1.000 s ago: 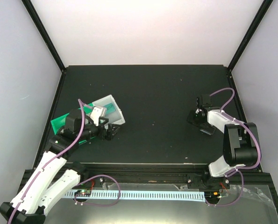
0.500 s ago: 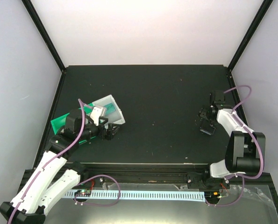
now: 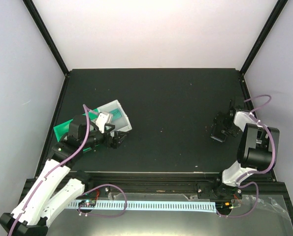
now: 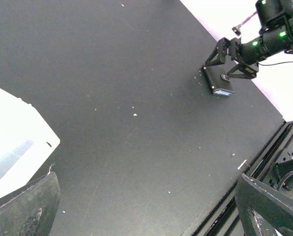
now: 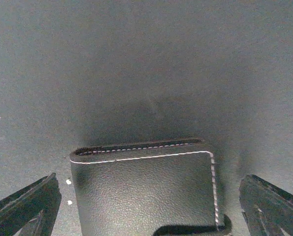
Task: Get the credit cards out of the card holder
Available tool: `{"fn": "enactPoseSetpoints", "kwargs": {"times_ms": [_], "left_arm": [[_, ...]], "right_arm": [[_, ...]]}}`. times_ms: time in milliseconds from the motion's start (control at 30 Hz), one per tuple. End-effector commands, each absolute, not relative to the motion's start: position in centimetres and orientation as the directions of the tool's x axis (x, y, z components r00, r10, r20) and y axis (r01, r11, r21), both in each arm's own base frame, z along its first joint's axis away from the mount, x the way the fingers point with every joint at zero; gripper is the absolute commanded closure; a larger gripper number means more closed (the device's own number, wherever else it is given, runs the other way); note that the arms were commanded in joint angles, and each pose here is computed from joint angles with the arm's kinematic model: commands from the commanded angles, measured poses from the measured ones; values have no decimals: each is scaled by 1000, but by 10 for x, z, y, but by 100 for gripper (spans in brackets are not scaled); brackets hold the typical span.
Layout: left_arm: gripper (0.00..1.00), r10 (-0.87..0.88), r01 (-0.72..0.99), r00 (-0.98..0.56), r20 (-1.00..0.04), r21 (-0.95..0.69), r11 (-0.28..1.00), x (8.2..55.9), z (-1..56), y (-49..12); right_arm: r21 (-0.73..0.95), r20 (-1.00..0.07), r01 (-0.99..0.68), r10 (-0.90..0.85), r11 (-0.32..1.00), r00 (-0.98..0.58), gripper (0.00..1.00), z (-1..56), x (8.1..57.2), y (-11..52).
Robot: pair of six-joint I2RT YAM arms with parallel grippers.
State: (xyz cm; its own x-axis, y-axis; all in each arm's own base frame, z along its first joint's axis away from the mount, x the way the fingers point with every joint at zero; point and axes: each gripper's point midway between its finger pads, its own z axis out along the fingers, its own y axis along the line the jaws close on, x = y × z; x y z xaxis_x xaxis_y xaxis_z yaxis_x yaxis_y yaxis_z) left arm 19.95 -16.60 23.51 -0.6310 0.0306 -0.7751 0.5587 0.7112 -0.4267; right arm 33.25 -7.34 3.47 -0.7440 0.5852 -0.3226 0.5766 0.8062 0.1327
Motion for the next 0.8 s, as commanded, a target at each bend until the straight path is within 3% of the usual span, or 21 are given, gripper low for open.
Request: {"fn": "enactPoseSetpoints", "kwargs": {"times_ms": [0, 133, 767], "left_arm": [[1, 51, 596, -605, -794, -409, 691, 196, 241, -169], [1, 57, 596, -608, -792, -408, 692, 196, 241, -169], [1, 51, 581, -605, -794, -398, 710, 198, 239, -165]], "right_arm": [[179, -322, 527, 556, 831, -767, 0, 35, 347, -68], [244, -300, 442, 501, 863, -812, 4, 34, 351, -46], [224, -269, 141, 200, 964, -942, 25, 27, 342, 72]]}}
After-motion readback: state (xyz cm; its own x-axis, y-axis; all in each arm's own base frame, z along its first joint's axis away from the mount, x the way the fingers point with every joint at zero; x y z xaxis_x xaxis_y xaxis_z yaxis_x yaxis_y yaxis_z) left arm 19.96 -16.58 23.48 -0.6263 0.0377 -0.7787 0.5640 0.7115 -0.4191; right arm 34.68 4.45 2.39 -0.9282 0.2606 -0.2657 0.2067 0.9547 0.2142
